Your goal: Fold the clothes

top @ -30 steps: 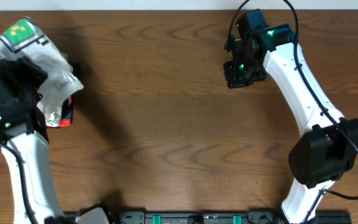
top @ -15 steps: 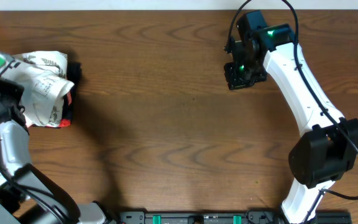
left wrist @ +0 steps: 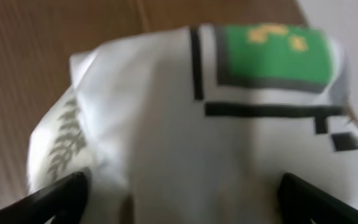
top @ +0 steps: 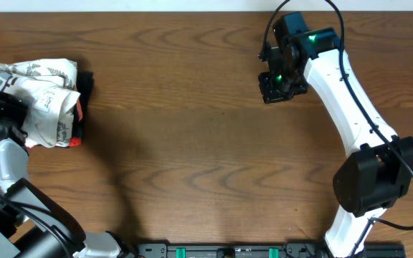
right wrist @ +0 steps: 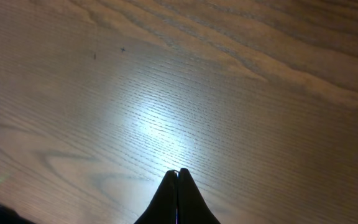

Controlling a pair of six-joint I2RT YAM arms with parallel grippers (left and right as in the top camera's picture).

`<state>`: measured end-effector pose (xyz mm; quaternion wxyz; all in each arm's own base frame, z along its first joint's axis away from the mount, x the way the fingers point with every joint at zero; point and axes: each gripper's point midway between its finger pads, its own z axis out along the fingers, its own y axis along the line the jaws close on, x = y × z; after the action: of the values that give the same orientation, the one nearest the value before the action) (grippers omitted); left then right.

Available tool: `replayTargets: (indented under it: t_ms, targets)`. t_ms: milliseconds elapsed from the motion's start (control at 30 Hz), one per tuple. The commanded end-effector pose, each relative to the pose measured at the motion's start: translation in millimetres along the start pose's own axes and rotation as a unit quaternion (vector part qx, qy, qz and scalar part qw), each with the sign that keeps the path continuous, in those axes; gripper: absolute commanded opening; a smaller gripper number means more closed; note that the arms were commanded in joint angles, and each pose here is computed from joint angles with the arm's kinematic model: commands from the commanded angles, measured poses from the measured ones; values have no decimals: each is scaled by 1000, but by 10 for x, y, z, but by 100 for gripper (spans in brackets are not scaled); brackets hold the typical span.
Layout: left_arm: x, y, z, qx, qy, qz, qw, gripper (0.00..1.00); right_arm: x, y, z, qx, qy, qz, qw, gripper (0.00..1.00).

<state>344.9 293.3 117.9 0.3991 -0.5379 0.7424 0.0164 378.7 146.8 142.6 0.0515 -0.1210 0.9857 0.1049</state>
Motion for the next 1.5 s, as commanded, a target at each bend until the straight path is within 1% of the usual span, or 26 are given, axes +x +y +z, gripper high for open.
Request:
replayTargets:
  t_ms: [0,67,167,200,233,300,400,467,567,667,767,867,900,967,1000,1067,1100,1133,1200,1267,1467]
  targets:
    - [-51,98,-32,-25,4,18,1000,98,11,-15,35,1,6,-2,1000,1]
    - [-71,220,-100,-57,11,11,998,98,12,-14,35,1,6,-2,1000,1]
    - [-213,466,-306,-135,3,-1,991,98,14,-14,35,1,6,-2,1000,1]
    - [-298,493,-404,-150,0,-3,989,98,14,-14,35,1,6,-2,1000,1]
    - [-354,470,-459,-149,-1,-4,989,98,12,-15,35,1,6,-2,1000,1]
    - [-520,296,-581,-122,-8,-5,992,98,9,-15,35,1,5,-3,1000,1]
    - [-726,-168,-722,-31,-8,37,999,98,6,-14,35,1,5,-3,1000,1]
    - [-818,-458,-819,24,-10,60,998,98,7,-14,35,1,5,-3,1000,1]
    - [-794,-817,-940,103,6,103,989,98,2,-15,35,1,4,-3,1000,1]
    - [-618,-1006,-991,157,31,174,972,98,-8,-14,35,1,2,-4,1000,1]
    - [-459,-1057,-998,166,43,261,950,98,-19,-14,35,1,0,-4,1000,1]
    - [-554,-948,-934,103,18,278,955,100,-19,-14,35,1,0,-4,1000,1]
    - [-597,-900,-918,79,8,281,956,93,-17,-14,35,1,0,-4,1000,1]
    - [-694,-743,-884,13,-10,274,962,71,-17,-13,35,1,0,-3,1000,1]
    - [-707,-698,-865,-7,-14,271,963,59,-19,-13,35,1,0,-3,1000,1]
    - [-677,-618,-799,-37,-14,247,968,34,-19,-13,35,1,0,-3,1000,1]
    - [-644,-585,-761,-47,-11,230,972,18,-18,-15,35,1,0,-3,1000,1]
    - [-606,-532,-716,-62,-9,209,976,12,-18,-16,35,1,0,-3,1000,1]
    - [-532,-367,-626,-98,-7,144,985,11,-18,-17,35,1,0,-3,1000,1]
    - [-431,-290,-520,-108,3,110,988,11,-18,-17,35,1,0,-3,1000,1]
    - [-190,-214,-113,-119,23,119,986,11,-19,-17,35,1,0,-3,1000,1]
